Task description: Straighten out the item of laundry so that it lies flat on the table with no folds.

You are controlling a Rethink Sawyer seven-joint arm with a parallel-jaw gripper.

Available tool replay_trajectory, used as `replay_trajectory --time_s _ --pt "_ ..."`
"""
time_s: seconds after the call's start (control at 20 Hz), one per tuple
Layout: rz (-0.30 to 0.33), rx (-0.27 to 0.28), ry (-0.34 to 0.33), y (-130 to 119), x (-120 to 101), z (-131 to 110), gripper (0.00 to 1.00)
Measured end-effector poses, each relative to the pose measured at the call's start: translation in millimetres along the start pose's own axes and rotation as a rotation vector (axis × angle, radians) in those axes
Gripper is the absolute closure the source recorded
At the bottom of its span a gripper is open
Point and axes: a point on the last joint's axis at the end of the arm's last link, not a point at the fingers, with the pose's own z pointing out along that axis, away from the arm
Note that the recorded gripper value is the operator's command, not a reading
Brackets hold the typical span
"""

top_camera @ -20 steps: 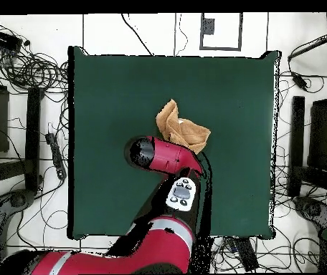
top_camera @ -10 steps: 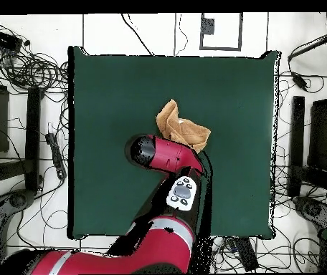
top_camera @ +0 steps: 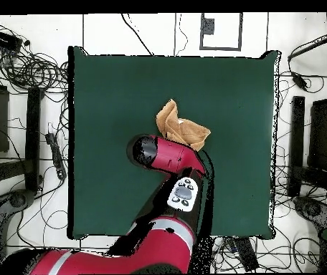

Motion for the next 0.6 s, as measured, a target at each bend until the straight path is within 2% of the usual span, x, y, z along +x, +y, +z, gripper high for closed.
replay_trajectory --time_s 0.3,0.6 --pt "0.009 -0.002 0.004 1 2 -1 1.0" --pt "0.019 0.003 0.029 19 32 -21 1.0"
